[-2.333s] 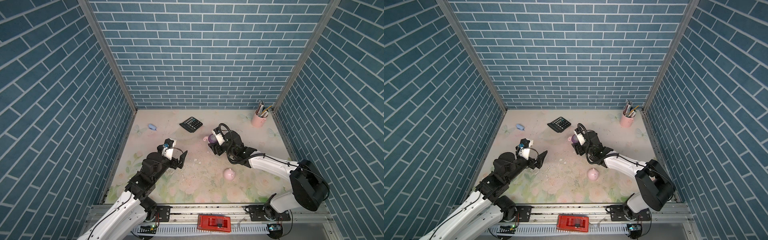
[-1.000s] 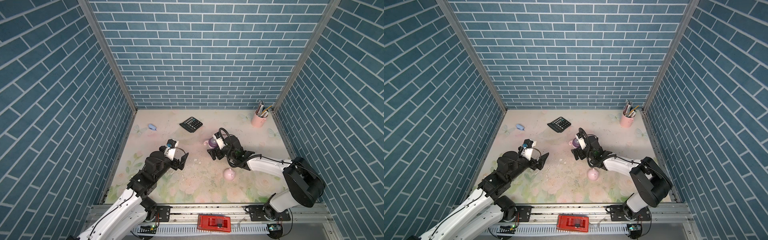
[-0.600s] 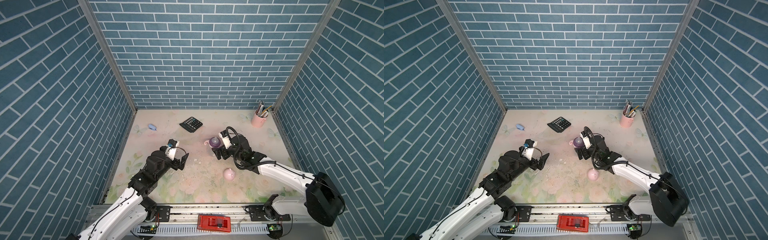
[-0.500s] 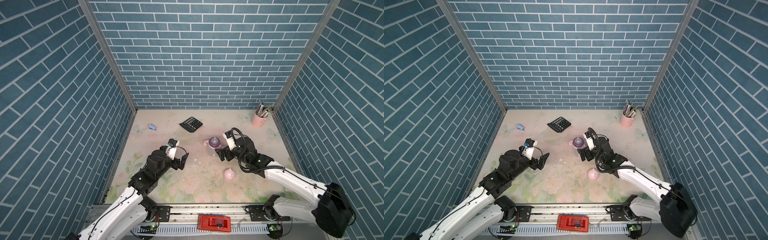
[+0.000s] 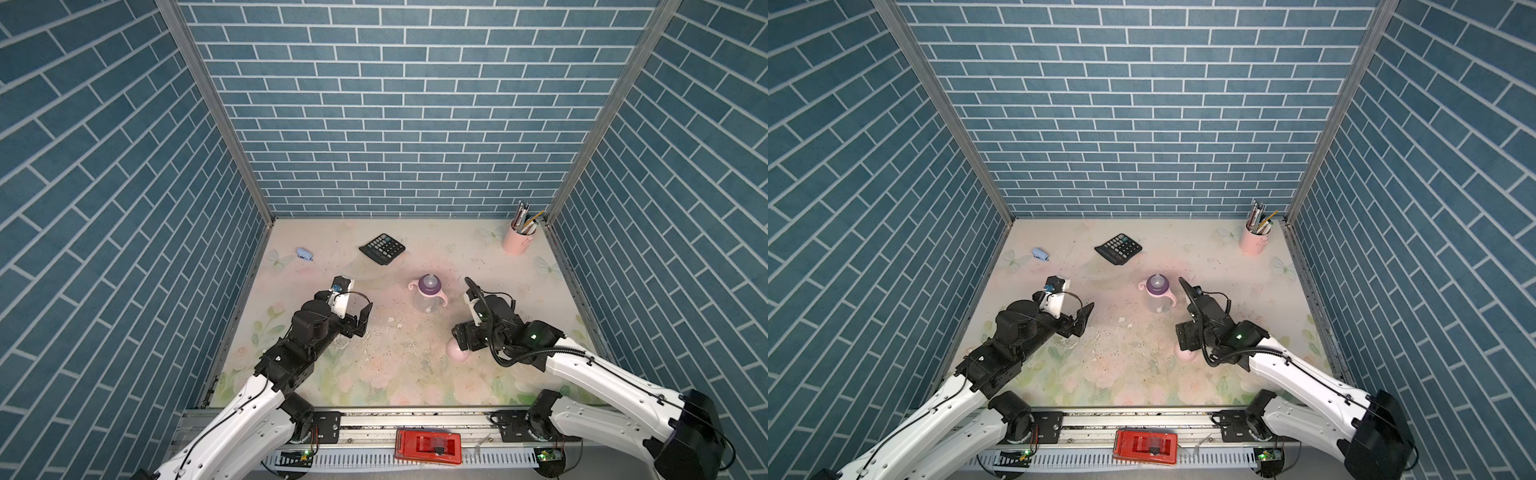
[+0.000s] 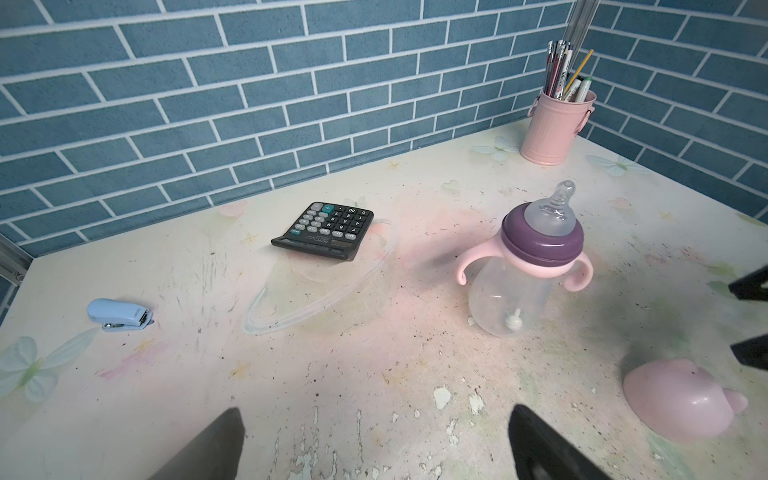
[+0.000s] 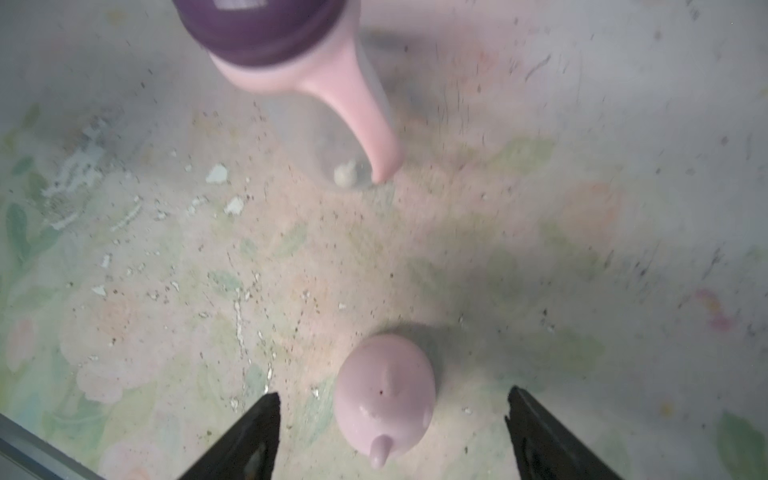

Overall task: Assemble the baby bottles
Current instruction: Pick up the lid from the center of the board.

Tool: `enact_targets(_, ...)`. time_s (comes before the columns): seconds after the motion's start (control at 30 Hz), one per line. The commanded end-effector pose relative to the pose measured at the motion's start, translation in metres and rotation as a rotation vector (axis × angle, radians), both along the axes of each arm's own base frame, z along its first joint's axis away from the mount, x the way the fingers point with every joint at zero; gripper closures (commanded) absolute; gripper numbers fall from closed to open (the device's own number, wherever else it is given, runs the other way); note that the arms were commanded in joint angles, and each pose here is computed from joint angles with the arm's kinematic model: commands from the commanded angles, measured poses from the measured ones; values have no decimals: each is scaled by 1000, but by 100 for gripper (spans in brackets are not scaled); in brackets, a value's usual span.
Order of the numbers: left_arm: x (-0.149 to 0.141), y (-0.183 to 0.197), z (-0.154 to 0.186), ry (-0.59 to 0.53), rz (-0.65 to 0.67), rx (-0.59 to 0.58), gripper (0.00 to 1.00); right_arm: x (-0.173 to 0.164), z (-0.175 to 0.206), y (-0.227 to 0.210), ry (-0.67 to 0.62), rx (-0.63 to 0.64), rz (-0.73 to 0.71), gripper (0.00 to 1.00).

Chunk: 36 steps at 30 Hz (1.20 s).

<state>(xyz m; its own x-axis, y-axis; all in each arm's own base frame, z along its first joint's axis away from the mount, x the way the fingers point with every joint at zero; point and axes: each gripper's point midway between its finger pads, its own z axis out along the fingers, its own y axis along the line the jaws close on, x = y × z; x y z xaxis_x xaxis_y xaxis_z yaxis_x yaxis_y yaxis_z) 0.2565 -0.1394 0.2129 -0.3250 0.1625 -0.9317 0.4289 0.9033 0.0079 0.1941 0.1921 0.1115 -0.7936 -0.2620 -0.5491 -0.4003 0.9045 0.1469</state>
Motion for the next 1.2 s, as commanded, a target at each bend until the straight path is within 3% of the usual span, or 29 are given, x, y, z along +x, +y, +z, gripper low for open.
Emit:
enact_targets(0.0, 1, 5, 7, -11, 23, -4, 0, -16, -16, -10, 99, -53, -104, 13)
enact_targets(0.23, 1, 4, 4, -2, 21, -5, 0, -19, -44, -10, 159, -98, -165, 18)
enact_targets(0.73, 0, 3, 2, 11, 15, -1, 0, -17, -78, 3, 218, -154, -122, 25)
enact_targets(1.0, 2, 1, 0, 25, 6, 7, 0, -17, -87, 1, 232, -185, -125, 32)
enact_targets(1.17, 2, 0, -4, 36, 6, 13, 0, -15, -74, -5, 204, -190, -144, 40)
